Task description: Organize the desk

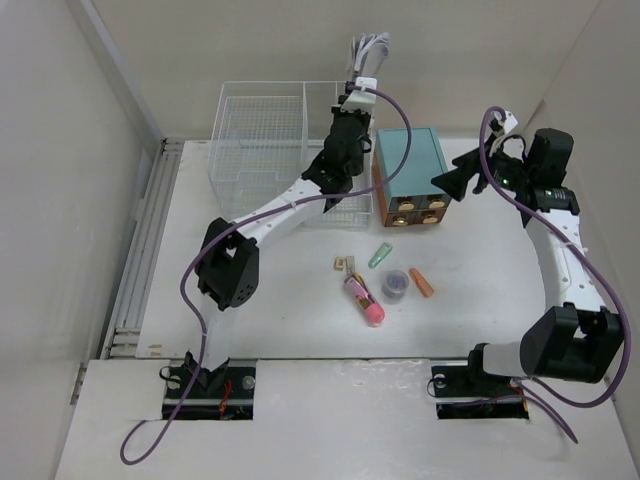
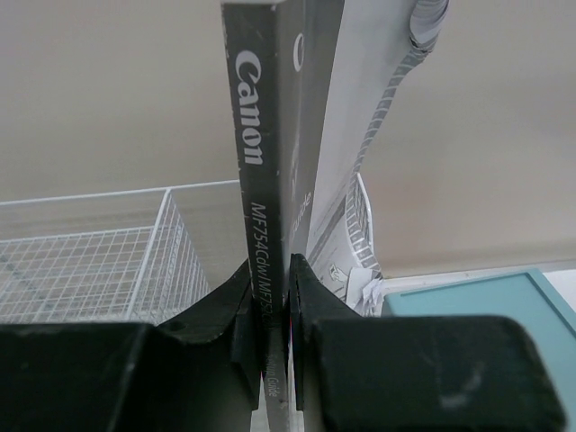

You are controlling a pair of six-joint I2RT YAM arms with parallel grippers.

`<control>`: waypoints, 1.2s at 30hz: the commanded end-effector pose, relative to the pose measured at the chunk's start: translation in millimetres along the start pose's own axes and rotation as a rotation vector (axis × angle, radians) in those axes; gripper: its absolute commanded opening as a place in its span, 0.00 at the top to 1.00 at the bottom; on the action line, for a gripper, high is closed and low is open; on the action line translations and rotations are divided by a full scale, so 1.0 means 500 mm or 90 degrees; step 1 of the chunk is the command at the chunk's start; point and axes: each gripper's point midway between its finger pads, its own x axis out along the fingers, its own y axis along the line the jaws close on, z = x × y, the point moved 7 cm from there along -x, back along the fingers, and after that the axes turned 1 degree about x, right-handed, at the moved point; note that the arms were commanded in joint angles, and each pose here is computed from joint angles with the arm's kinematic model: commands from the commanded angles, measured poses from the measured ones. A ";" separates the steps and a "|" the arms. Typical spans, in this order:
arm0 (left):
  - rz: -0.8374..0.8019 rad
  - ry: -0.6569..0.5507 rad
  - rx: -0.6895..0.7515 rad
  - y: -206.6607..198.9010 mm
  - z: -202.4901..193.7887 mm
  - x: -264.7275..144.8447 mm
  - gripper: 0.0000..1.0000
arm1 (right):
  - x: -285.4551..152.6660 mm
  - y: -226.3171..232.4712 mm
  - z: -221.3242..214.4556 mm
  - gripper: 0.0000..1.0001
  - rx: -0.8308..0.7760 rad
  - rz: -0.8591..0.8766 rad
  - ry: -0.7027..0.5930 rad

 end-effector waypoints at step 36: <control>-0.008 -0.148 -0.184 0.011 -0.076 -0.017 1.00 | -0.004 -0.020 -0.003 0.00 -0.001 0.018 -0.010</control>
